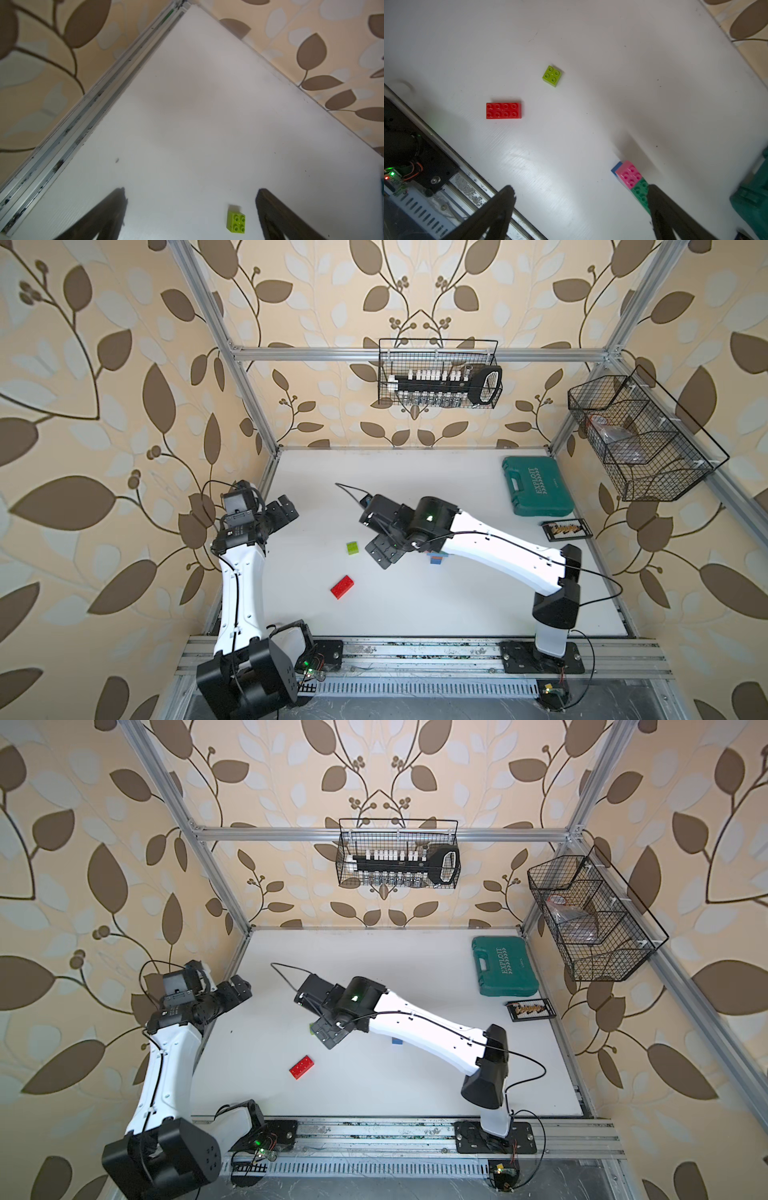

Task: Assemble a spoon with lego
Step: Pick up the lego brick from the center of the board, then assemble the lego brick with the lego brick.

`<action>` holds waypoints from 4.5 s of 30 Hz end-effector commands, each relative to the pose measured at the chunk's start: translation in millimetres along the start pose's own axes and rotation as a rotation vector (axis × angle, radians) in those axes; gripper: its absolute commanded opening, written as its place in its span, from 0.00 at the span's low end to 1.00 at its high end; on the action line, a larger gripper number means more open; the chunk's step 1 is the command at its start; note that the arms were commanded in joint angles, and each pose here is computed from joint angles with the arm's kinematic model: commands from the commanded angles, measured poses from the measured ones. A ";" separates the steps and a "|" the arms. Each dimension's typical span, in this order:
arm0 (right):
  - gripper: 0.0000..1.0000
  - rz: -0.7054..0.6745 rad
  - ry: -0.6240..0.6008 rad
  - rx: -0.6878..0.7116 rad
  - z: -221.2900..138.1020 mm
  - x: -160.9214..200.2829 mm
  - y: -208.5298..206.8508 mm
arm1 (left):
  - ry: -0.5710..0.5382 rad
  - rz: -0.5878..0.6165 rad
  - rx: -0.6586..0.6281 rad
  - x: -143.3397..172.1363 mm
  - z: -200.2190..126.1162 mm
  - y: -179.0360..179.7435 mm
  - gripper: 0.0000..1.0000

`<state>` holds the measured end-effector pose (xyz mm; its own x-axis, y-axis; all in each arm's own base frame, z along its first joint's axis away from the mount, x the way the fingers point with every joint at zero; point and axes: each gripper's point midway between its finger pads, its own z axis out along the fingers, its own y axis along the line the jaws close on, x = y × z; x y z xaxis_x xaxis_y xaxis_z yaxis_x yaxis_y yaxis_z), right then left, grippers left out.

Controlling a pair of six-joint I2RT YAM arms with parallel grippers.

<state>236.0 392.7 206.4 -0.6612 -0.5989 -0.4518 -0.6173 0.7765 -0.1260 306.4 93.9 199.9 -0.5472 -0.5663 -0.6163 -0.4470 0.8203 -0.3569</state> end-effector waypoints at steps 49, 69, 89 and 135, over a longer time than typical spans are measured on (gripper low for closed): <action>0.71 -0.181 0.227 -0.199 152.6 65.8 118.1 | -0.021 -0.139 0.158 25.8 -10.2 9.4 0.99; 0.41 -0.265 0.327 -0.151 166.9 89.4 109.2 | -0.020 -0.131 0.164 26.3 -9.4 8.8 0.99; 0.00 -0.171 0.096 -0.181 -7.5 17.4 -50.8 | -0.053 0.079 0.433 43.7 -40.7 -61.4 0.99; 0.00 -0.613 0.328 -0.252 51.2 95.6 -138.1 | 0.116 0.768 0.837 285.2 -52.9 -173.1 0.99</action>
<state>282.9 237.1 136.1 -0.2596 -0.9624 -0.0803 -0.9634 0.2639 -0.0472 182.8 -211.6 106.9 -0.5991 0.1632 -0.7839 0.6138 0.7223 -0.3188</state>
